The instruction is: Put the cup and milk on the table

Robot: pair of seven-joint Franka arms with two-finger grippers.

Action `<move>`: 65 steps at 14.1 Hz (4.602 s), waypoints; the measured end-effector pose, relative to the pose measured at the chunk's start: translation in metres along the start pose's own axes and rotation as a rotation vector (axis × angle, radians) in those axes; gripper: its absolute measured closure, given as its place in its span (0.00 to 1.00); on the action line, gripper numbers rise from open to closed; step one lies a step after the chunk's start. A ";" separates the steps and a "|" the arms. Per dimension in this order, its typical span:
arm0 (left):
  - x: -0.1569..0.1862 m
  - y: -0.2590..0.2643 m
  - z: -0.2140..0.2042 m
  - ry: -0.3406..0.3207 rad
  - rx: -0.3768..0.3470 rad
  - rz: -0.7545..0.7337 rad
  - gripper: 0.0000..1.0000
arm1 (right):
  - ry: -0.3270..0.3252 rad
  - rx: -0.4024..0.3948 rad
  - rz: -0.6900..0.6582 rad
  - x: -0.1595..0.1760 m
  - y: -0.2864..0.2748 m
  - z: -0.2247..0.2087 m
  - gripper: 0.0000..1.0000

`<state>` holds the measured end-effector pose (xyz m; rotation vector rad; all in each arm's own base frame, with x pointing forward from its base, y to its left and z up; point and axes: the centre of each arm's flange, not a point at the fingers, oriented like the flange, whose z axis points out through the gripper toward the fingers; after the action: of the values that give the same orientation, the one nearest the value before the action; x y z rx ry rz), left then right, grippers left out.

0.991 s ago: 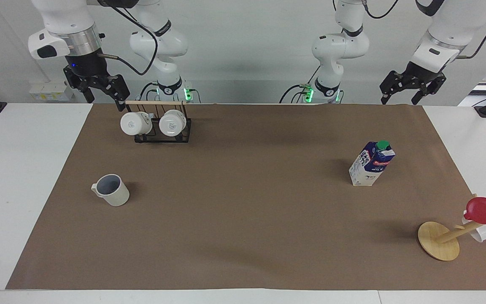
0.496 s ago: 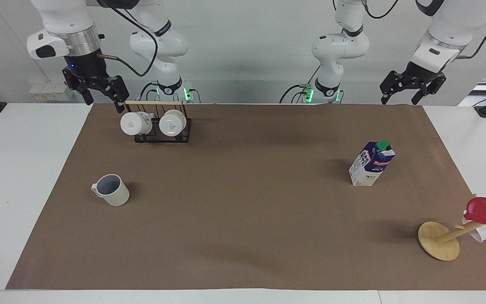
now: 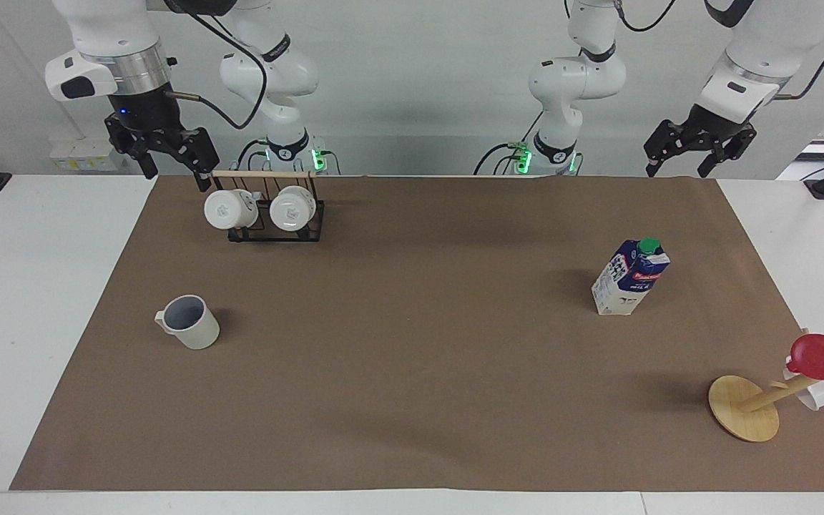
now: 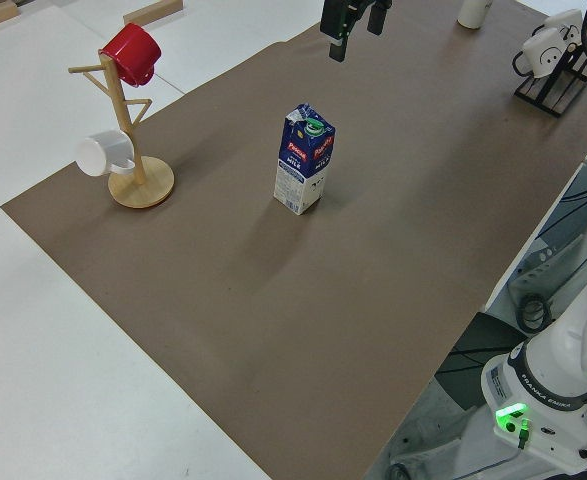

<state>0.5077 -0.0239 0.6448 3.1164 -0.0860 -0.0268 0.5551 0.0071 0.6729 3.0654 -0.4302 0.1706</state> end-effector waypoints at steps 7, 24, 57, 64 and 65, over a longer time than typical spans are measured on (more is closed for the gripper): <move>0.000 0.000 0.000 0.000 0.000 0.000 0.00 | 0.000 -0.001 -0.025 0.005 0.006 0.005 0.00; 0.000 0.000 0.000 0.000 0.000 0.000 0.00 | 0.018 0.012 -0.092 0.056 0.018 0.198 0.00; 0.000 0.008 0.000 -0.001 0.002 0.015 0.00 | 0.067 0.042 -0.179 0.053 -0.031 0.253 0.96; 0.002 0.012 -0.001 0.017 0.003 0.027 0.00 | 0.061 0.088 -0.125 0.006 -0.182 0.199 0.96; 0.004 0.014 -0.001 0.037 0.003 0.033 0.00 | 0.056 0.092 -0.134 -0.006 -0.203 0.197 0.96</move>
<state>0.5110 -0.0378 0.6462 3.1167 -0.1374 0.0315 0.6257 0.1922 0.4714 3.1567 -0.2187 0.2779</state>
